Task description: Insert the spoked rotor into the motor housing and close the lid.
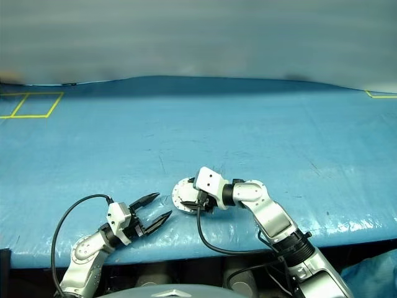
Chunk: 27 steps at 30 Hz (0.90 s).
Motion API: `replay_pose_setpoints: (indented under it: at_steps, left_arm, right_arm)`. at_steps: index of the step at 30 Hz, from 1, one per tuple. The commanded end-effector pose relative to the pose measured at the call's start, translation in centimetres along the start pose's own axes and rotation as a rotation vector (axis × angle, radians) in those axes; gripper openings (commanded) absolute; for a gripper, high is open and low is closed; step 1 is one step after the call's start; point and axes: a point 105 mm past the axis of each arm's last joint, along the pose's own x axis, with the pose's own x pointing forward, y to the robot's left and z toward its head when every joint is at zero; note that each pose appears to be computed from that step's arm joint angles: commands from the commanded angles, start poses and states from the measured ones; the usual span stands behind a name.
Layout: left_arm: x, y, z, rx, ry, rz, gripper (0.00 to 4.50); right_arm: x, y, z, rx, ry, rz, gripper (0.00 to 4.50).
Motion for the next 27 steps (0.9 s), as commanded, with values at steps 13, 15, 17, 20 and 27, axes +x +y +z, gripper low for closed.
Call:
replay_pose_setpoints:
  at_steps: [13, 15, 17, 20, 27]
  left_arm:
    - [0.8, -0.7, 2.4, 0.007, -0.016, -0.031, 3.69]
    - [0.8, -0.8, 2.5, 0.006, -0.014, -0.029, 3.69]
    - [0.8, -0.8, 2.6, 0.006, -0.012, -0.028, 3.69]
    - [0.9, -0.9, 2.7, 0.007, -0.01, -0.029, 3.69]
    - [1.1, -1.0, 2.7, 0.005, -0.009, -0.033, 3.69]
  right_arm:
    - [-0.7, -1.2, -3.2, 0.062, 0.109, -0.038, 3.07]
    - [-0.8, -1.1, -3.1, 0.058, 0.106, -0.024, 3.07]
    - [-1.0, -1.3, -3.0, 0.041, 0.11, -0.022, 3.07]
    - [-1.2, -1.4, -2.4, 0.034, 0.092, -0.02, 3.07]
    - [-1.3, -1.2, -1.9, 0.003, 0.091, 0.001, 3.07]
